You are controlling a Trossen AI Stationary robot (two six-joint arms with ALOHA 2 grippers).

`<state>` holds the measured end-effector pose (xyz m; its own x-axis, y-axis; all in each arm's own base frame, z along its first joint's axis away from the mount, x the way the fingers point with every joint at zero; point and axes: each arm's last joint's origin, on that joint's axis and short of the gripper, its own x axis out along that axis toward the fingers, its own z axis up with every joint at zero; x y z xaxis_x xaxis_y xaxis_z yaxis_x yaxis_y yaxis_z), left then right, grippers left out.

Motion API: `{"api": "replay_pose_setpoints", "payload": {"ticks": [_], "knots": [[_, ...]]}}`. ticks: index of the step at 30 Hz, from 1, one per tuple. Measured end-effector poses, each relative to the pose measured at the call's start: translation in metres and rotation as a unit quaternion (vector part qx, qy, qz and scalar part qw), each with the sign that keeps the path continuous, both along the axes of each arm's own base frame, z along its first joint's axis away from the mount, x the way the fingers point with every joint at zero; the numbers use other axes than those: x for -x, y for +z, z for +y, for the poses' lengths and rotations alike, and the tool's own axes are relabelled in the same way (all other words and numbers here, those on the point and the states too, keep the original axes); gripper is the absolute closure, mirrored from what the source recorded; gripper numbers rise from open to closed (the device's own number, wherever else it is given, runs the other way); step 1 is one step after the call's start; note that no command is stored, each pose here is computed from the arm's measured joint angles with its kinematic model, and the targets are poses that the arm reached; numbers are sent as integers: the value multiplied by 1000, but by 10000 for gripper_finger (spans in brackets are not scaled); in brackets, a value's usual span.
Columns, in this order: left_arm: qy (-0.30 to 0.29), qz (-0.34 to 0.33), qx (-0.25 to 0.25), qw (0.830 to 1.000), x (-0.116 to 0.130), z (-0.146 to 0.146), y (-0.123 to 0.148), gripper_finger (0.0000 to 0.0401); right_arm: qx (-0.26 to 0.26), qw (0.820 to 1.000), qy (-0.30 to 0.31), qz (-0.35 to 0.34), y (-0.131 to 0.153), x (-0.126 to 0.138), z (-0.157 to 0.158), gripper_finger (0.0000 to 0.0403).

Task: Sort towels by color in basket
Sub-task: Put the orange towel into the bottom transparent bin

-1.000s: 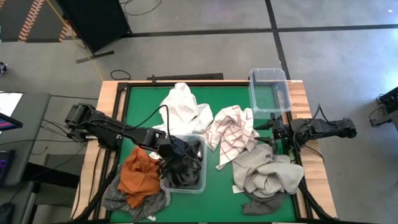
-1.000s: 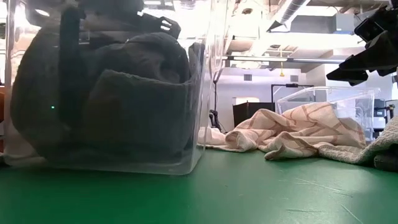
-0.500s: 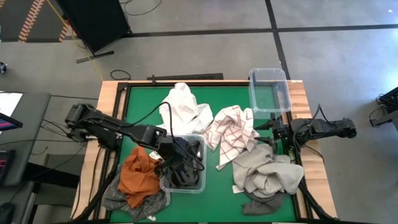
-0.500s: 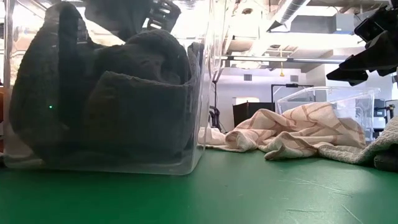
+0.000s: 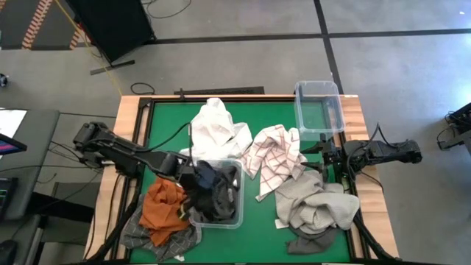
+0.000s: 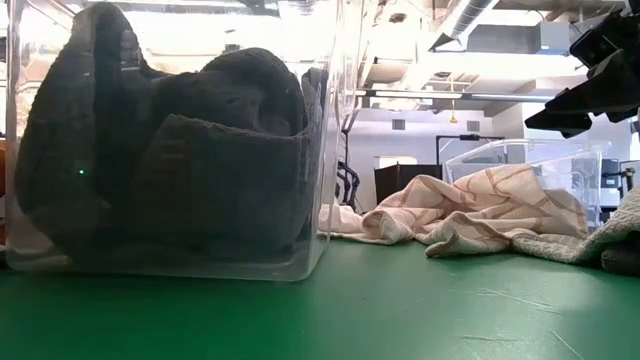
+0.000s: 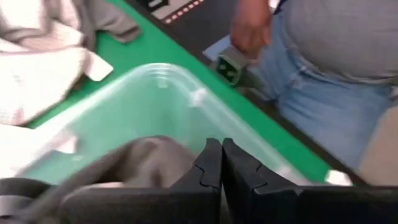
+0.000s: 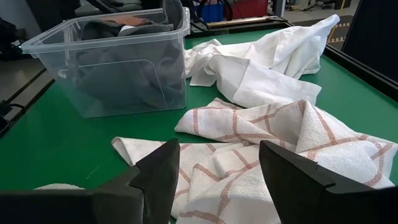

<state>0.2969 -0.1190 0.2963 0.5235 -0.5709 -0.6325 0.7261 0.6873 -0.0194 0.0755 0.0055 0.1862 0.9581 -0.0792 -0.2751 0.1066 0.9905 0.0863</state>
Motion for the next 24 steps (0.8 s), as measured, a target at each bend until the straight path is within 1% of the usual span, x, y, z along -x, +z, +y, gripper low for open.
{"api": "replay_pose_setpoints", "payload": {"ticks": [3, 6, 9, 11, 13, 17, 19, 21, 24], "knots": [[1, 14, -1, 1000, 16, -11, 7, 401, 0, 1000, 0, 0, 0, 0, 0, 154], [14, 21, -14, 1000, 32, -25, 13, 401, 0, 1000, 0, 0, 0, 0, 0, 154], [65, 19, -63, 996, 43, -43, 9, 399, 0, 1000, 0, 0, 0, 0, 0, 154], [87, 16, -101, 991, 49, -54, 3, 388, 0, 1000, 0, 0, 0, 0, 0, 154], [89, 7, -117, 989, 56, -64, 2, 369, 0, 1000, 0, 0, 0, 0, 0, 154], [110, -17, -122, 986, 64, -75, 4, 312, 0, 1000, 0, 0, 0, 0, 0, 154], [117, -14, -126, 985, 67, -77, 3, 280, 0, 1000, 0, 0, 0, 0, 0, 154], [119, -11, -119, 986, 69, -80, 3, 250, 0, 1000, 0, 0, 0, 0, 0, 154], [125, -6, -113, 986, 70, -80, 1, 215, 0, 1000, 0, 0, 0, 0, 0, 154]]}}
